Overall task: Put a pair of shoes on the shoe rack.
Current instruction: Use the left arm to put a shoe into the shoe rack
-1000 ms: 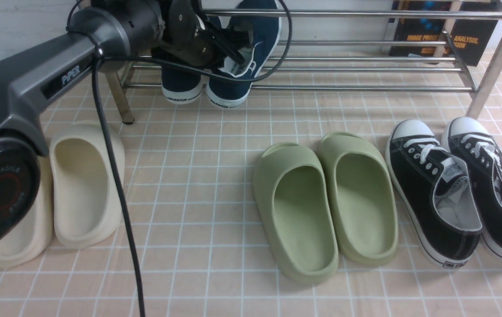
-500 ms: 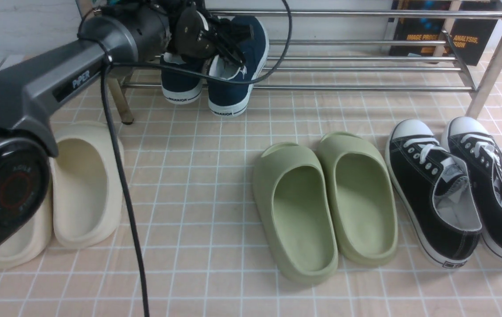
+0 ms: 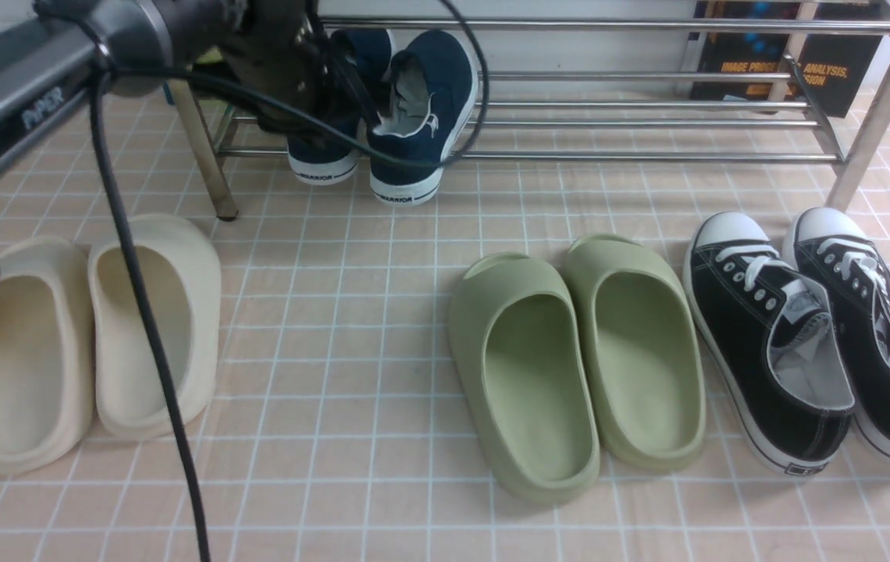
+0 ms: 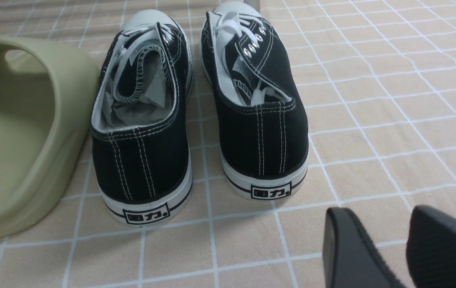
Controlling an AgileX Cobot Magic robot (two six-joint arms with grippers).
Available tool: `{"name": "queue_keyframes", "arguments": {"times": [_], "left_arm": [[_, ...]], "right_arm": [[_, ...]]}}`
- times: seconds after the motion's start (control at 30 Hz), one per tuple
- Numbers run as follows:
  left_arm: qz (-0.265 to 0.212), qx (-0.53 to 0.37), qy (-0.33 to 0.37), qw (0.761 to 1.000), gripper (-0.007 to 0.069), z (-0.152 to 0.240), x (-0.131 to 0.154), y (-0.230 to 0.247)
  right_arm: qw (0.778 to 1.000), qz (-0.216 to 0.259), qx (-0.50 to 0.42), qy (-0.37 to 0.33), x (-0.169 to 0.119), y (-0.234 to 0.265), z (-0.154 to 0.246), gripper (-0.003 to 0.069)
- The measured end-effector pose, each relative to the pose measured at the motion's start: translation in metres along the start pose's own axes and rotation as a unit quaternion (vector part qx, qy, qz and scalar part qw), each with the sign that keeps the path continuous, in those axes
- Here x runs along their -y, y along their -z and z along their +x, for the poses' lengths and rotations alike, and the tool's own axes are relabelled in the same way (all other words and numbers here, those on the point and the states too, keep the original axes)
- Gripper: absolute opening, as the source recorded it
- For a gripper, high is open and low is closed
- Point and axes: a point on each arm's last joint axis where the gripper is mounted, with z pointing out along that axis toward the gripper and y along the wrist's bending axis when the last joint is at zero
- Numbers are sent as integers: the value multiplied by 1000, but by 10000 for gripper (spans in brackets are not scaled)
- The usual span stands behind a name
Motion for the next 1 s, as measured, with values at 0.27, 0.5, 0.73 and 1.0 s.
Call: {"name": "queue_keyframes", "arguments": {"times": [0.27, 0.5, 0.73, 1.0], "left_arm": [[52, 3, 32, 998, 2, 16, 17, -59], [92, 70, 64, 991, 5, 5, 24, -59], [95, 88, 64, 989, 5, 1, 25, -59], [30, 93, 2, 995, 8, -15, 2, 21]], "right_arm": [[1000, 0, 0, 0, 0, 0, 0, 237], [1000, 0, 0, 0, 0, 0, 0, 237], [1000, 0, 0, 0, 0, 0, 0, 237], [1000, 0, 0, 0, 0, 0, 0, 239]]}}
